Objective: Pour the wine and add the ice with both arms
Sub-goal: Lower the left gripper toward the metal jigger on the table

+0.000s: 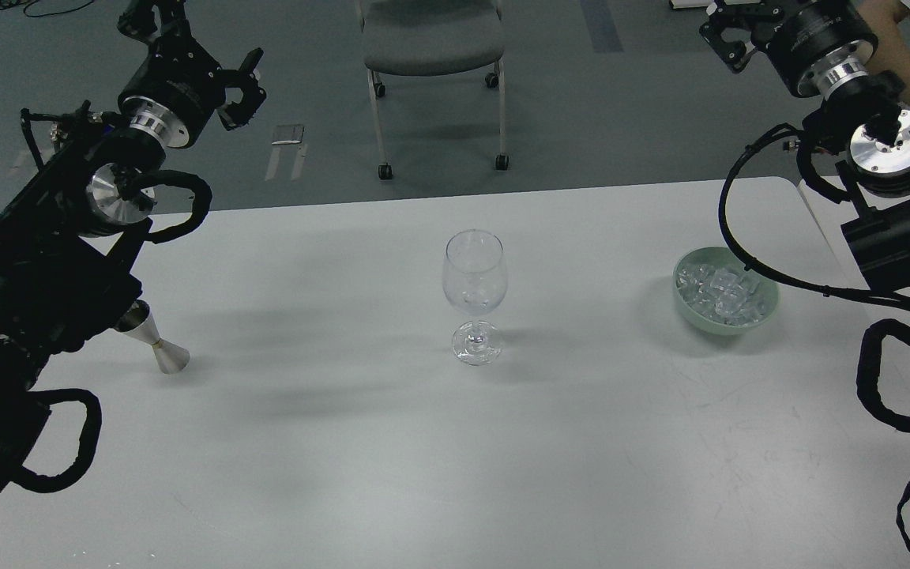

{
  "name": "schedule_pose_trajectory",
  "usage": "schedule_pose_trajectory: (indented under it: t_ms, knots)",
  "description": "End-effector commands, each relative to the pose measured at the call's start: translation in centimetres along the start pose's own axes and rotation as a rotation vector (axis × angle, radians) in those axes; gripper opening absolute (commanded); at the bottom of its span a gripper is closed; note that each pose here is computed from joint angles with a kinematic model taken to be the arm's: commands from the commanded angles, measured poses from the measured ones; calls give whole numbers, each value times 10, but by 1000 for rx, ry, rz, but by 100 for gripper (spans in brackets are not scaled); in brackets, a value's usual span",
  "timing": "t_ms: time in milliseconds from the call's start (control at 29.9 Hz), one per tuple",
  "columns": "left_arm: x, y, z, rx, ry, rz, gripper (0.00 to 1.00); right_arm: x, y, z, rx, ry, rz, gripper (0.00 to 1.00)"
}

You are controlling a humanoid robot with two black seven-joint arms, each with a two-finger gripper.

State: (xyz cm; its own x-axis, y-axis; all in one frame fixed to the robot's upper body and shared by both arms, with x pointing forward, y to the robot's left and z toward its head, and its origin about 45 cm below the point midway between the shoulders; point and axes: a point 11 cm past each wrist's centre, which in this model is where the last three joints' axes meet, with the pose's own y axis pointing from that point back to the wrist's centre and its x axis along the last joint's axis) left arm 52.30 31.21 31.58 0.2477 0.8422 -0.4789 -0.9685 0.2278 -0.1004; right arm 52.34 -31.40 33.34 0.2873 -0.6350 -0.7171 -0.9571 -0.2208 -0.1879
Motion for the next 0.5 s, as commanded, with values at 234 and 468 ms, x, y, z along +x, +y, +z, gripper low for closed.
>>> schedule_pose_trajectory:
  t_ms: [234,468]
  knots:
    - [3,0,1,4,-11,29,98,-5,-2,6,-6,-8,-16,100]
    - [1,-3,8,-2,-11,21,98,-3,0,8,-1,-14,-22,100]
